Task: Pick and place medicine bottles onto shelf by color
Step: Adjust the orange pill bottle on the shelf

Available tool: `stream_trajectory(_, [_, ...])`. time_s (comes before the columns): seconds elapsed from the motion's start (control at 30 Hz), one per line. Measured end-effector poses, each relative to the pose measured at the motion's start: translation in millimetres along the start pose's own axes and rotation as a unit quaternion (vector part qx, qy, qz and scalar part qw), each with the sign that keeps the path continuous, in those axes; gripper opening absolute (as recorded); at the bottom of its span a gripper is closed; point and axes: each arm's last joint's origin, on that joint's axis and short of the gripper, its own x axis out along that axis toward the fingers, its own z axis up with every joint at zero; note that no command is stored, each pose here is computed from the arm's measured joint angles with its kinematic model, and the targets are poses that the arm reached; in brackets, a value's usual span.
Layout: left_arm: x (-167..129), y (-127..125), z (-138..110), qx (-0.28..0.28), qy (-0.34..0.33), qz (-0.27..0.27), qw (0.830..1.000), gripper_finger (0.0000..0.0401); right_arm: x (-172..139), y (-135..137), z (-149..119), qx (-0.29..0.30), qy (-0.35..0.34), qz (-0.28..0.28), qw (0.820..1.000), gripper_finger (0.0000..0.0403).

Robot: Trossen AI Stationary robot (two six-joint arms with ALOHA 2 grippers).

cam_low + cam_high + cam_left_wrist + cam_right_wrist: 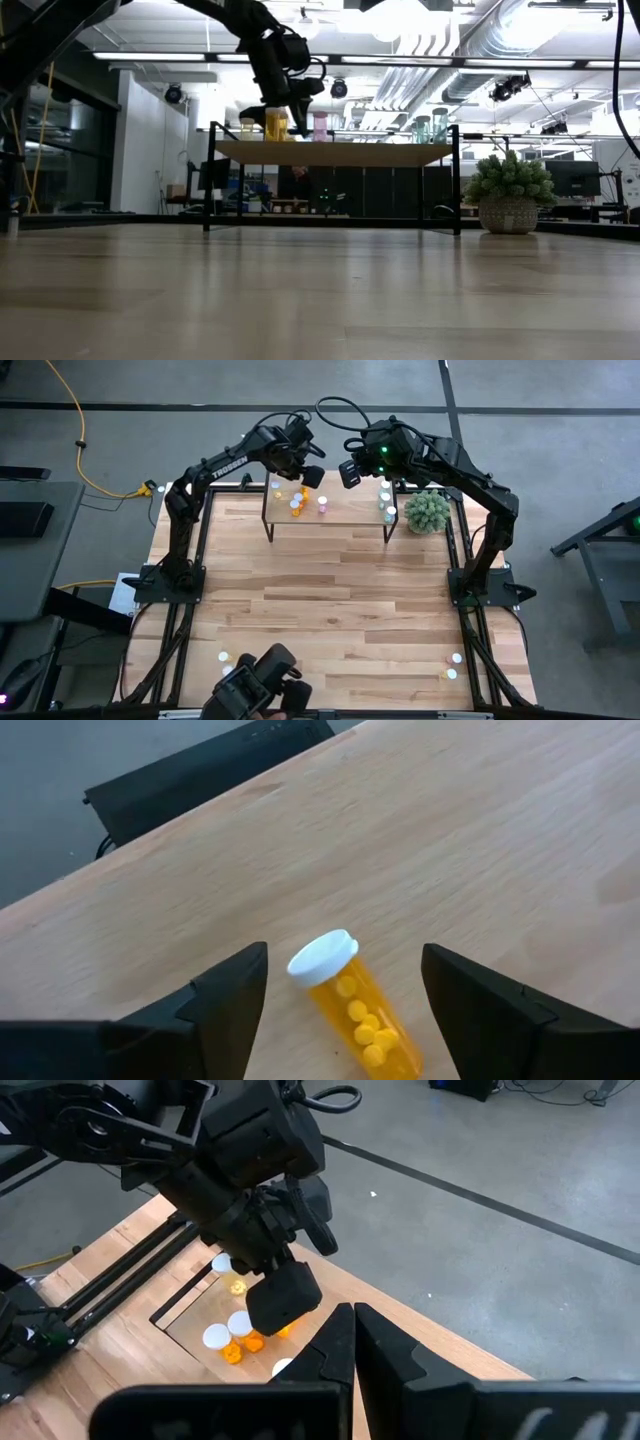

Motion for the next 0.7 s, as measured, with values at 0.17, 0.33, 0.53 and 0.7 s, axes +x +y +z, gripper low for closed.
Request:
stream_trajectory(0.17, [1.4, -1.8, -0.5, 0.002, -0.002, 0.006, 1.0, 0.0253, 0.2, 0.1, 0.0, 0.0, 0.0, 0.0, 1.0, 0.0])
stream_trajectory(0.33, [1.4, -0.4, -1.9, -0.009, 0.004, 0.016, 1.0, 0.0252, 0.2, 0.1, 0.0, 0.001, 0.0, 0.0, 1.0, 0.0])
stream_trajectory(0.53, [3.0, 1.2, -3.2, -0.009, 0.009, 0.034, 0.999, 0.0252, 0.2, 0.1, -0.1, 0.002, 0.0, 0.0, 1.0, 0.0])
stream_trajectory(0.7, [3.1, 1.5, -3.3, -0.009, 0.007, 0.042, 0.999, 0.0252, 0.2, 0.1, -0.1, 0.009, 0.0, 0.0, 1.0, 0.0])
